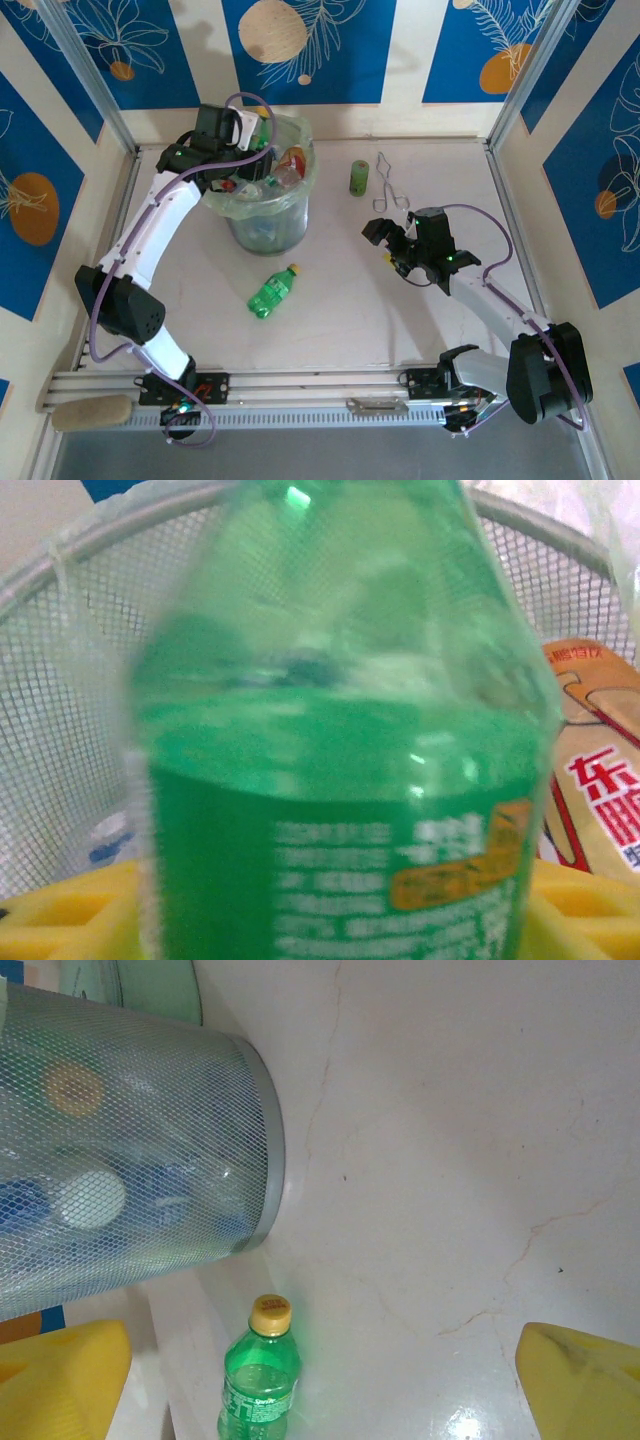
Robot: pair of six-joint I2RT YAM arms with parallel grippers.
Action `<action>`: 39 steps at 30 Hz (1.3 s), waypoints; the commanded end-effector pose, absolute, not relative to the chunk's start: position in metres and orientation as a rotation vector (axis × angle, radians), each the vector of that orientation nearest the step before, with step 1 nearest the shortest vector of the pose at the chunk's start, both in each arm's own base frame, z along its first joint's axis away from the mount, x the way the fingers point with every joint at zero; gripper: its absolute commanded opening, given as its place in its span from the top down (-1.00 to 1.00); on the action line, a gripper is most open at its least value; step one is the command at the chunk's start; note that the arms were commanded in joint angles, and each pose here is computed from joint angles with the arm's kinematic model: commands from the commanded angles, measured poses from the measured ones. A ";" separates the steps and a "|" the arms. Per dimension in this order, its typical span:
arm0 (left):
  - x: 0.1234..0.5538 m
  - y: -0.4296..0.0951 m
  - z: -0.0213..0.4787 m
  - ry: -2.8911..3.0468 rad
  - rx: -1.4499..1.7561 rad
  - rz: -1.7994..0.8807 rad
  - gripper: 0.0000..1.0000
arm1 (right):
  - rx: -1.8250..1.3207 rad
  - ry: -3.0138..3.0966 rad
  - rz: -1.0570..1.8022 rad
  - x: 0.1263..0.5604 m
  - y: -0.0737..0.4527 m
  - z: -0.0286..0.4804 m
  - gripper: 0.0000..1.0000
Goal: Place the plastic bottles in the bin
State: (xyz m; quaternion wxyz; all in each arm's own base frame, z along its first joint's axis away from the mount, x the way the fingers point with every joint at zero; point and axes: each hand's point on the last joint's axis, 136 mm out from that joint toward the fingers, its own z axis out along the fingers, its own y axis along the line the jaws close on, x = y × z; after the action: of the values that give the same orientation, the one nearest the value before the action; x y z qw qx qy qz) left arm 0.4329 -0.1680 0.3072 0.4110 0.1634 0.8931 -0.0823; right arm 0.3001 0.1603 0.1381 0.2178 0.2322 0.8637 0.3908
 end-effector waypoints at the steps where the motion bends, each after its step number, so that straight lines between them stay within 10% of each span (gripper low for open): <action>1: 0.432 -0.172 0.320 2.227 0.398 -0.243 -0.59 | 0.642 2.406 1.111 0.298 0.163 0.135 -0.98; 21: 0.336 -0.196 0.387 1.998 0.501 -0.582 -0.97 | 0.617 2.417 1.133 0.303 0.175 0.138 -0.98; 39: 0.218 -0.236 0.238 2.217 0.684 -0.675 -0.96 | 0.564 2.473 1.140 0.309 0.201 0.138 -0.98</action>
State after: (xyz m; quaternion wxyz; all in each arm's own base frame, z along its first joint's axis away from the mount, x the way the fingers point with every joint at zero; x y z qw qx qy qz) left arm 0.2250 -0.2347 0.2512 0.3502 0.2738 0.8524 -0.2753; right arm 0.3075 0.1945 0.1316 0.1826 0.2026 0.8763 0.3972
